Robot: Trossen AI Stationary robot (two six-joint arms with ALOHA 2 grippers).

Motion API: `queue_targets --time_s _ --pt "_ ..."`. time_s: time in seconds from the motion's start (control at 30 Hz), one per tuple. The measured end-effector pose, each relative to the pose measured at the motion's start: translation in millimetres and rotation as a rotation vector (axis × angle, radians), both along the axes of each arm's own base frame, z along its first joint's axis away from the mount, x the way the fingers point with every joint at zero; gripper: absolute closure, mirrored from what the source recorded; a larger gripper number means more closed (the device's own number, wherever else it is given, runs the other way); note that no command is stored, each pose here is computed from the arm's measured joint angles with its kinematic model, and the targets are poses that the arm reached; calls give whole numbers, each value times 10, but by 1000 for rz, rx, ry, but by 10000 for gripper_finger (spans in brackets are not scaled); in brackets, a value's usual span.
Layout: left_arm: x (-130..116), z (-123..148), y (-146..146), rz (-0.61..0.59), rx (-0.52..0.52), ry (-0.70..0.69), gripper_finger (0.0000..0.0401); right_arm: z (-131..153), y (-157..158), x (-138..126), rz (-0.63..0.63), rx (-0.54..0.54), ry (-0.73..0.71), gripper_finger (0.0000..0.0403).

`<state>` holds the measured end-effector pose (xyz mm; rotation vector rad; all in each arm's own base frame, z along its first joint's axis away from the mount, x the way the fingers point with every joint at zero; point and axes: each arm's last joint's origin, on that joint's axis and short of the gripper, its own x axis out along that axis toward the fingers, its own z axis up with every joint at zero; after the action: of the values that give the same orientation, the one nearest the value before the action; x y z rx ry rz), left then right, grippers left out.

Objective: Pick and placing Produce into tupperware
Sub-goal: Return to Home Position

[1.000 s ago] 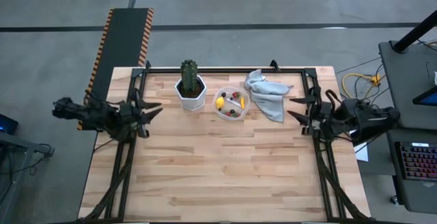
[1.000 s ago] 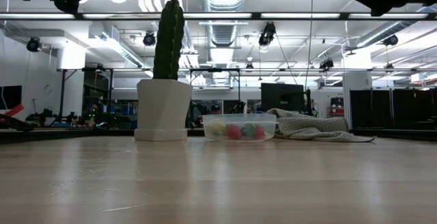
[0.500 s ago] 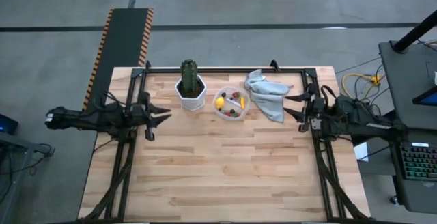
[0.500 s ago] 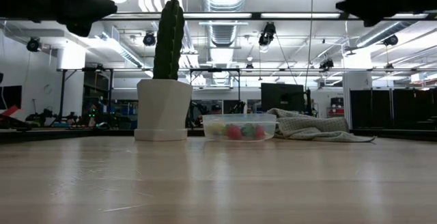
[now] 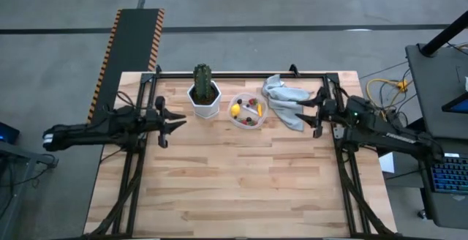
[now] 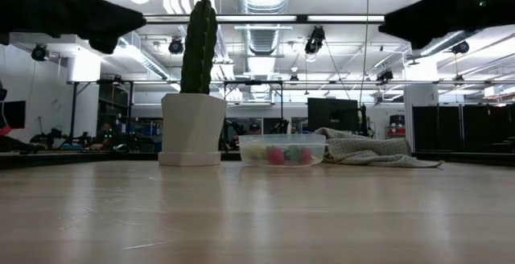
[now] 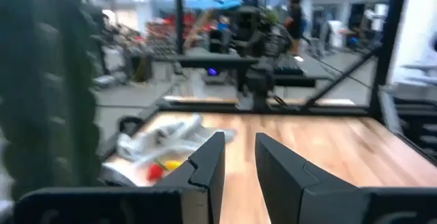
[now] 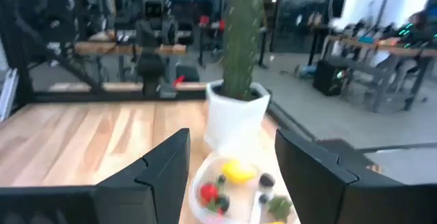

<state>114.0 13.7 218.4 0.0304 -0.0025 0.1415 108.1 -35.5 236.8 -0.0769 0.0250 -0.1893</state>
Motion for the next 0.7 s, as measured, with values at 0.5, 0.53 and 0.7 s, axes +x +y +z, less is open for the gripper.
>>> queue_targets --time_s 0.5,0.53,0.7 --pt "-326 55 -53 -57 -65 -56 334 30 108 -184 91 84 -72 196" --pt "-340 57 -55 -57 -63 -61 334 21 118 -192 98 94 -66 196" --pt "-332 48 -55 -58 -70 -29 334 -72 156 -191 116 149 -31 196"
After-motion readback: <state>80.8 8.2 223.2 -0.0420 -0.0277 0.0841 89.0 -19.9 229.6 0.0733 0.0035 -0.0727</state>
